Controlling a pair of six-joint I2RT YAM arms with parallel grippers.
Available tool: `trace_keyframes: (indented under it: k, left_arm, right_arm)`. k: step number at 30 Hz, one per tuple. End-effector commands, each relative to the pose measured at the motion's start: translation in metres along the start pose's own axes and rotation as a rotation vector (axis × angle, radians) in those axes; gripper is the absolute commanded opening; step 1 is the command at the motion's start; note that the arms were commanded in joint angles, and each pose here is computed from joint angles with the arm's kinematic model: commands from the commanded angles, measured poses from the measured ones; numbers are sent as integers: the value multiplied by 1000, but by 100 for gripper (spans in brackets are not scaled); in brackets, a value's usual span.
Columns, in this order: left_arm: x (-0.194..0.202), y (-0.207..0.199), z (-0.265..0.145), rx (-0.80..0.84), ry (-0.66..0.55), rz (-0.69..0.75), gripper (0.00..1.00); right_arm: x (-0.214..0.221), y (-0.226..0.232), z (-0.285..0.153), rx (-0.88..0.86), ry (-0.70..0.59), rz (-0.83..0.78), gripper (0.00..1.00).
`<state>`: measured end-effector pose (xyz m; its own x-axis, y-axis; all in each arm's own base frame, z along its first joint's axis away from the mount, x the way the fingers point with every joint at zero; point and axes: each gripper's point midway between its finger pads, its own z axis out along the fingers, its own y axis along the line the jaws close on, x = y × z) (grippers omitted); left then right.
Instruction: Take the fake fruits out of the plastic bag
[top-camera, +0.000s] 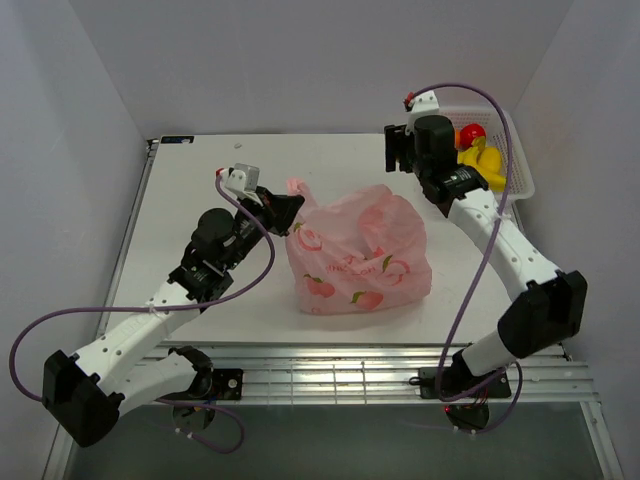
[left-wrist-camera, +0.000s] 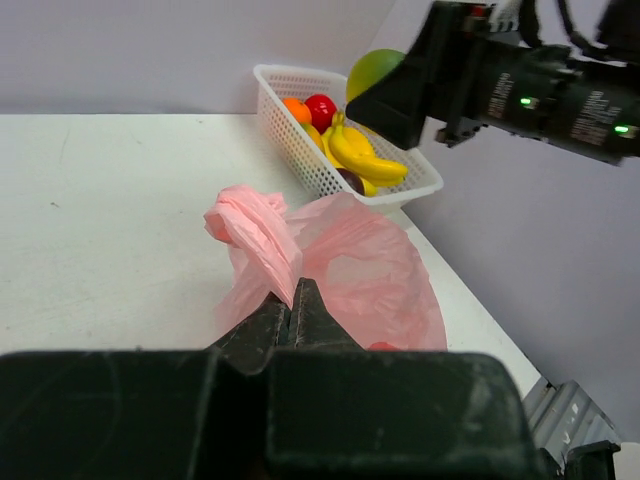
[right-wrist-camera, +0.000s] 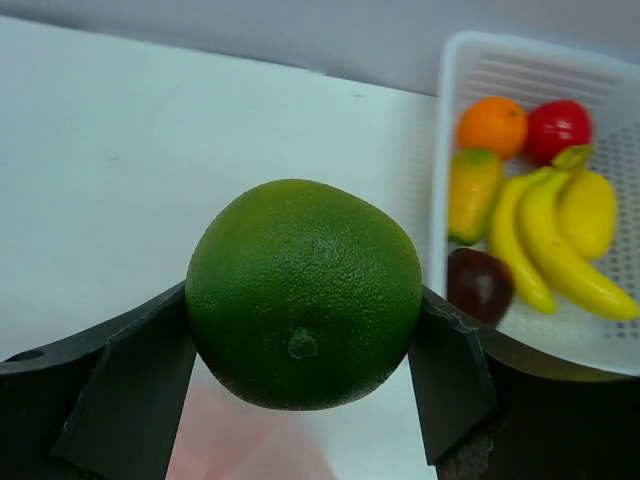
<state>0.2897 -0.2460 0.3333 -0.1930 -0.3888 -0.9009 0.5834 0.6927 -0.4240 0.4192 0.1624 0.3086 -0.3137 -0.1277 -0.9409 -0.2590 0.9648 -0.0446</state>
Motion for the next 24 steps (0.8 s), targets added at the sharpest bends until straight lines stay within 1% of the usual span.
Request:
trace_keyframes:
  k: [1, 2, 3, 5, 6, 8, 9, 11, 12, 14, 15, 16, 18, 19, 20, 22, 23, 24]
  left_arm:
    - [-26, 2, -5, -51, -54, 33, 0]
    - [-28, 3, -5, -60, -58, 42, 0]
    - [-31, 3, -6, -67, -64, 43, 0]
    - [-31, 10, -7, -104, -59, 47, 0]
    - [-33, 11, -7, -115, -57, 48, 0]
    - [-31, 14, -6, -134, -52, 47, 0]
    - [-31, 15, -5, -140, -50, 44, 0]
    - [-29, 18, -2, -156, -37, 46, 0]
    - [-28, 19, 0, -160, -32, 50, 0]
    - [-29, 22, 5, -181, -17, 68, 0]
    - [-30, 24, 7, -193, -16, 74, 0]
    - [-33, 24, 9, -199, -20, 84, 0]
    - [-31, 33, 15, -241, -14, 96, 0]
    - [-38, 32, 18, -251, -27, 103, 0]
    - [-33, 37, 24, -270, -12, 109, 0]
    - [-39, 48, 30, -323, -26, 120, 0]
    - [-48, 49, 34, -337, -44, 120, 0]
    - [-46, 62, 42, -377, -36, 127, 0]
  right_arm:
    - [-17, -94, 30, 471, -50, -30, 43]
    - [-31, -104, 34, 507, -66, -38, 43]
    - [-16, -111, 54, 535, -20, -54, 43]
    - [-12, -130, 72, 563, -7, -46, 44]
    - [-7, -135, 89, 565, 3, -28, 44]
    - [-4, -155, 100, 621, -4, -1, 45]
    - [5, -169, 106, 703, 4, 9, 45]
    - [9, -190, 108, 797, -16, 31, 50]
    - [15, -202, 110, 870, -28, 50, 51]
    - [23, -219, 113, 933, -32, 75, 55]
    - [25, -230, 108, 981, -42, 93, 69]
    - [28, -234, 107, 1009, -45, 97, 80]
    - [32, -243, 100, 1068, -50, 94, 95]
    - [31, -244, 102, 1068, -81, 84, 90]
    - [30, -243, 103, 1056, -89, 87, 90]
    - [33, -241, 106, 1035, -58, 69, 90]
    - [28, -240, 106, 1021, -57, 69, 90]
    - [26, -236, 110, 981, -51, 67, 90]
